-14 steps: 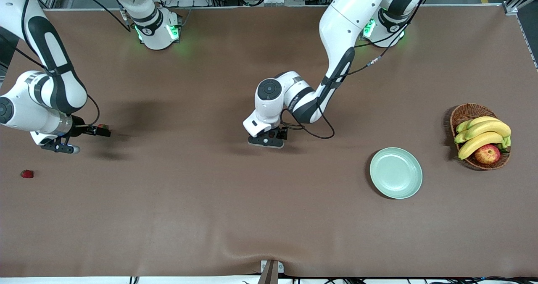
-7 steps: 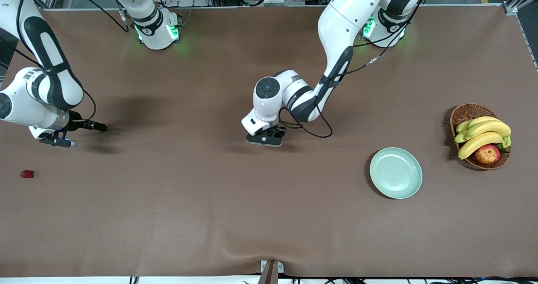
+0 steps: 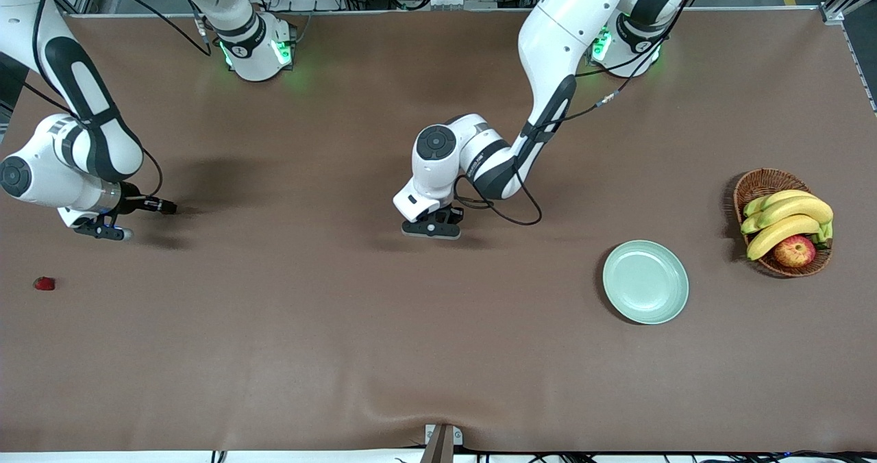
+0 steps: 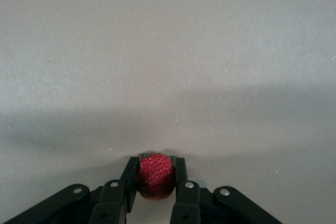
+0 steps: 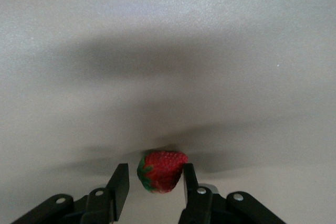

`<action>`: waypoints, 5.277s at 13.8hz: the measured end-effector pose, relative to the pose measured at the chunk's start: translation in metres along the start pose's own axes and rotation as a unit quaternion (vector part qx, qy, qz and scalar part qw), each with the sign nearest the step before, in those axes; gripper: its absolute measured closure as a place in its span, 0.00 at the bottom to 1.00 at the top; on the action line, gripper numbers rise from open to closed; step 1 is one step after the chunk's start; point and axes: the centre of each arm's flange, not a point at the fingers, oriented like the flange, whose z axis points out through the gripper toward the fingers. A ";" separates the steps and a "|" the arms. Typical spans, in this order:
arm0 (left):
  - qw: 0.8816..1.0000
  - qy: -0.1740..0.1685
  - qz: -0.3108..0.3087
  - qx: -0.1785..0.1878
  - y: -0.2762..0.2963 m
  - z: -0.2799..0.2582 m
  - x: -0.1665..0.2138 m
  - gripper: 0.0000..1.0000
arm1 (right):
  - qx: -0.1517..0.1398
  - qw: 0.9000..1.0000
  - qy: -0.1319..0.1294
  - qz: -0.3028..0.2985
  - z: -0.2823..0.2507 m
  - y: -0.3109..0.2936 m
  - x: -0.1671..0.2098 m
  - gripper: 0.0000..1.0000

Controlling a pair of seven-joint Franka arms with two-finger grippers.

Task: Collect all strawberries into plate
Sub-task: 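Carry the strawberry toward the plate with the left gripper, then drop the strawberry onto the plate while the right gripper sets another down, then grasp the second strawberry with the left gripper while the right gripper reaches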

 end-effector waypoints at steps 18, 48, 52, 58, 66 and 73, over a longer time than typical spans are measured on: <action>0.989 -0.024 -0.114 0.086 -0.387 -0.207 0.190 0.68 | -0.004 0.994 -0.045 0.098 -0.129 -0.198 0.043 0.66; 0.993 -0.013 0.115 0.024 -0.471 -0.099 0.156 0.07 | 0.093 0.929 0.017 0.359 0.027 -0.635 -0.073 0.22; 0.996 -0.009 0.087 0.001 -0.400 -0.126 0.146 0.00 | 0.076 0.924 0.003 0.375 -0.011 -0.622 -0.045 0.00; 0.999 -0.032 0.005 -0.023 -0.214 -0.110 0.089 0.00 | 0.053 0.925 -0.025 0.377 -0.098 -0.562 0.006 0.00; 0.993 -0.049 -0.106 -0.034 -0.037 -0.061 0.020 0.00 | 0.036 0.955 -0.062 0.288 -0.199 -0.425 0.040 0.00; 0.991 -0.020 -0.132 -0.029 -0.006 -0.011 0.006 0.00 | 0.036 0.985 -0.060 0.160 -0.241 -0.275 0.068 0.00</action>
